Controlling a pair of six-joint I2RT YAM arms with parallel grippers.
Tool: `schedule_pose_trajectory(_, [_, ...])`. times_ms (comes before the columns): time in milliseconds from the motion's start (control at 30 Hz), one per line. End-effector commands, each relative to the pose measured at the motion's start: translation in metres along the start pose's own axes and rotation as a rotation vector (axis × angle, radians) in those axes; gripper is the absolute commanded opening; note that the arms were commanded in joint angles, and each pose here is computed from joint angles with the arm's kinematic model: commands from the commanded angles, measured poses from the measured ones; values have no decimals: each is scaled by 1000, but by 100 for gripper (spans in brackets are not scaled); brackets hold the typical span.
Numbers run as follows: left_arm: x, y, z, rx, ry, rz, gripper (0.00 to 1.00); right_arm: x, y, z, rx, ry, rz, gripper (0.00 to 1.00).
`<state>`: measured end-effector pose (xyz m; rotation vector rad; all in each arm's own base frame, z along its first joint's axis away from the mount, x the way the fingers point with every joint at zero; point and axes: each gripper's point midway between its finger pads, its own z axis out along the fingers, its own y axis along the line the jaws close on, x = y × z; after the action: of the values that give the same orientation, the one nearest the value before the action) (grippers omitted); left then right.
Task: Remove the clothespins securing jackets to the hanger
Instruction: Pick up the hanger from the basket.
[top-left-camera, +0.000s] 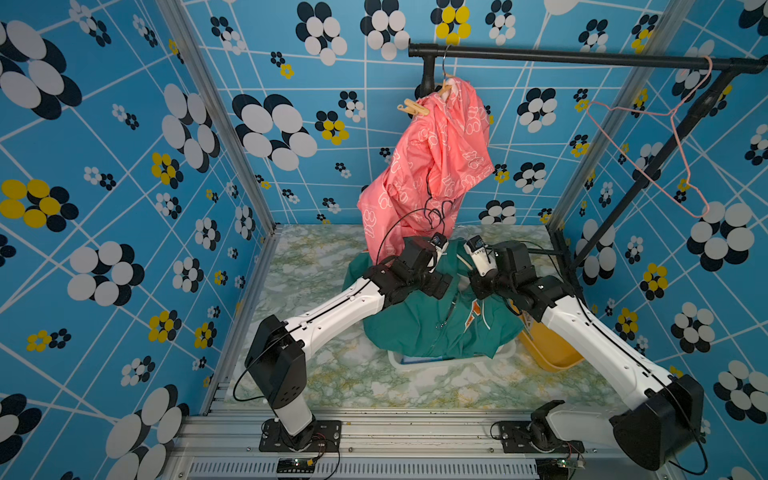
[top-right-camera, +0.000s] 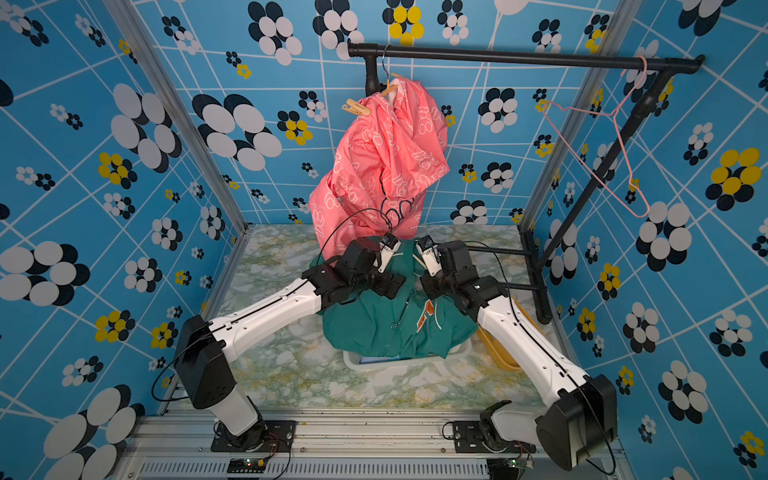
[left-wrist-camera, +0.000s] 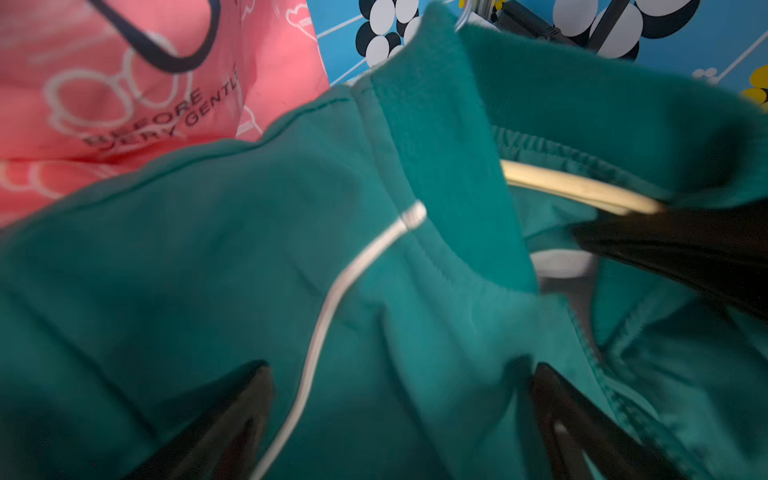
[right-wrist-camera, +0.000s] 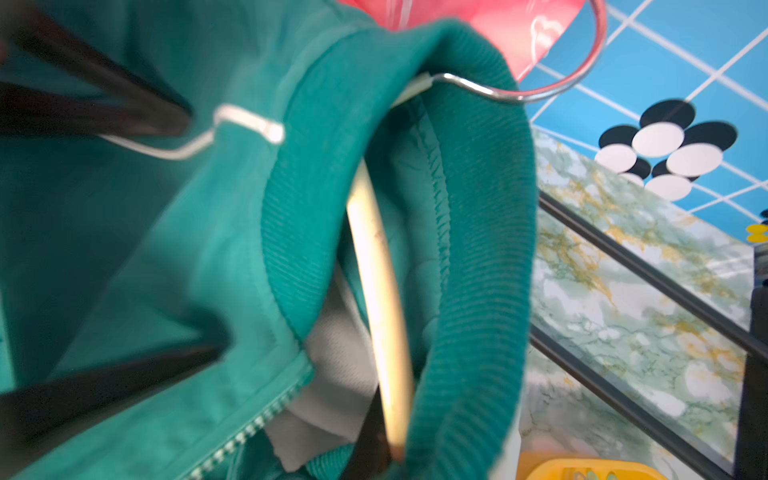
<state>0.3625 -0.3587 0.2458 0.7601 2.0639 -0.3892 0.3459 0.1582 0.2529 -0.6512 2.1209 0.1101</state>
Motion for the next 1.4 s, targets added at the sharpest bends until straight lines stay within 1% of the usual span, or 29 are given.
schedule_pose_trajectory(0, [-34, -11, -11, -28, -102, 55, 98, -14, 7, -19, -41, -83, 7, 5])
schedule_pose_trajectory(167, [-51, -24, -36, -44, -218, 110, 97, -11, 7, -28, -39, -85, 0, 5])
schedule_pose_trajectory(267, [-58, -21, -52, -63, -246, 137, 95, -13, 8, -35, -46, -101, -9, 5])
schedule_pose_trajectory(333, [-63, -14, -60, -106, -251, 172, 95, -16, 12, -41, -65, -121, -16, 5])
schedule_pose_trajectory(400, [-64, -10, -64, -133, -242, 240, 95, -18, 15, -49, -86, -146, -24, 6])
schedule_pose_trajectory(467, [-62, -11, -65, -137, -224, 367, 97, -19, 18, -58, -102, -162, -37, 6])
schedule_pose_trajectory(567, [-56, -16, -67, -92, -207, 531, 97, -19, 22, -70, -120, -174, -52, 7])
schedule_pose_trajectory(600, [-56, -15, -67, -89, -204, 559, 97, -19, 23, -73, -127, -181, -57, 7])
schedule_pose_trajectory(700, [-66, -5, -71, -147, -211, 607, 97, -19, 27, -81, -146, -198, -65, 8])
schedule_pose_trajectory(767, [-75, 0, -78, -181, -237, 634, 98, -17, 27, -81, -149, -189, -71, 9])
schedule_pose_trajectory(1000, [-93, 9, -95, -182, -278, 658, 98, -12, 37, -72, -177, -118, -111, 10])
schedule_pose_trajectory(1167, [-102, 8, -109, -126, -311, 656, 98, -11, 38, -67, -149, -94, -138, 10])
schedule_pose_trajectory(1233, [-106, 3, -122, -65, -344, 618, 98, -11, 34, -68, -129, -94, -138, 10])
schedule_pose_trajectory(1267, [-106, -4, -130, -5, -359, 598, 98, -11, 34, -69, -125, -96, -139, 10])
schedule_pose_trajectory(1367, [-108, -14, -154, 110, -404, 534, 100, -12, 33, -70, -121, -99, -141, 10])
